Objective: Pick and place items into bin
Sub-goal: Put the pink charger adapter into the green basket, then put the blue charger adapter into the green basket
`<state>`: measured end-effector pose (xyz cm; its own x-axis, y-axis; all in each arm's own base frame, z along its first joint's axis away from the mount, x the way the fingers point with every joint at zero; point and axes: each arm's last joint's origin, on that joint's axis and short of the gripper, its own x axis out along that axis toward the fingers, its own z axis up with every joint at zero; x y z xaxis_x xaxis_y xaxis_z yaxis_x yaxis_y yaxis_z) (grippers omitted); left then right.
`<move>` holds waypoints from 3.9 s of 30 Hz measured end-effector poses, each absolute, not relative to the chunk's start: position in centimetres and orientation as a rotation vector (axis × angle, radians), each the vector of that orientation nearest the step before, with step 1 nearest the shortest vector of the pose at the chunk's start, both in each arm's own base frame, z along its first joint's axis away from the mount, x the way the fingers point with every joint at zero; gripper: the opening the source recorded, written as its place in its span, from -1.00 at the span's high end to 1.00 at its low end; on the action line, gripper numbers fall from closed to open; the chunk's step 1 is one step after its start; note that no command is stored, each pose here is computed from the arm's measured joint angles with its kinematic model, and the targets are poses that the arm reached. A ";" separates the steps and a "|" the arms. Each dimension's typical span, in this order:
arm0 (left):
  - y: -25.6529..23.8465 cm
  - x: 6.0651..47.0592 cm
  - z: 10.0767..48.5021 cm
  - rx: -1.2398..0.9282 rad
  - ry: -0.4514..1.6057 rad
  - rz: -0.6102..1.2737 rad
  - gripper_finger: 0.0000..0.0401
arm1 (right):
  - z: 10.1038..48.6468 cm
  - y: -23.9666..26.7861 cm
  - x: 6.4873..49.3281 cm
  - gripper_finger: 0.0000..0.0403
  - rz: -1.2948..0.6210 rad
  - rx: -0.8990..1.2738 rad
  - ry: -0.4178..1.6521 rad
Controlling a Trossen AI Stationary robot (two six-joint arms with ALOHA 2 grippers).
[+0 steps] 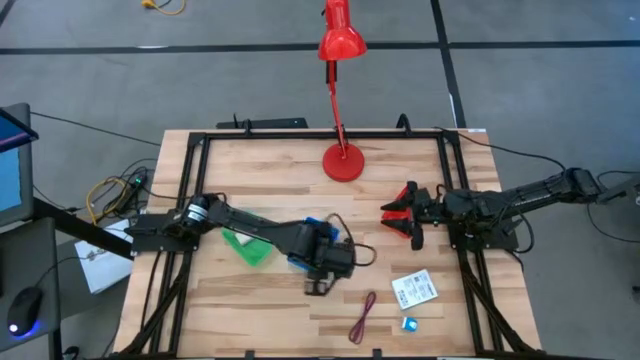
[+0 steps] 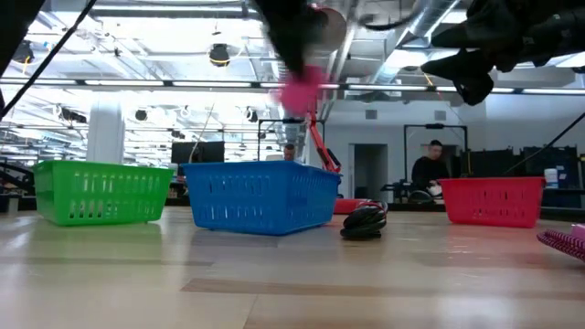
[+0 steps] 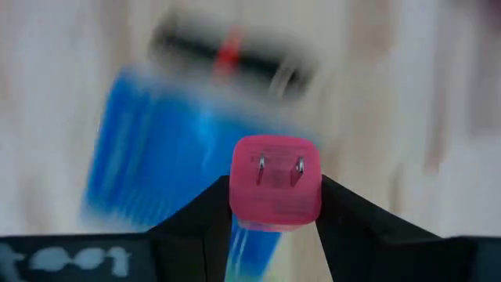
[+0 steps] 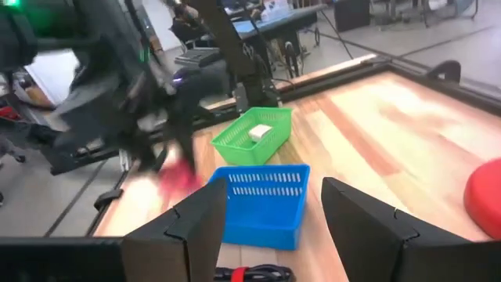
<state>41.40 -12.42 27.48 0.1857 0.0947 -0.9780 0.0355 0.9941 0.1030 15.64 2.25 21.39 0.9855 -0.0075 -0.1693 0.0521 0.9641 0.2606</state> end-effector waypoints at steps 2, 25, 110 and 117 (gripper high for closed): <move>-11.8 39.8 29.0 0.123 1.492 0.186 0.31 | 21.4 2.3 15.6 0.00 -0.032 0.279 0.170; -4.8 23.0 30.3 -0.599 1.451 0.732 0.28 | 19.9 2.4 16.4 0.00 -0.050 0.262 0.280; -4.8 25.8 33.1 -0.148 1.162 0.823 -0.12 | 23.1 16.4 14.7 0.00 0.139 0.706 0.964; -5.6 25.9 33.2 -0.072 1.041 0.878 -0.12 | 21.5 20.6 16.1 0.04 0.031 0.558 1.226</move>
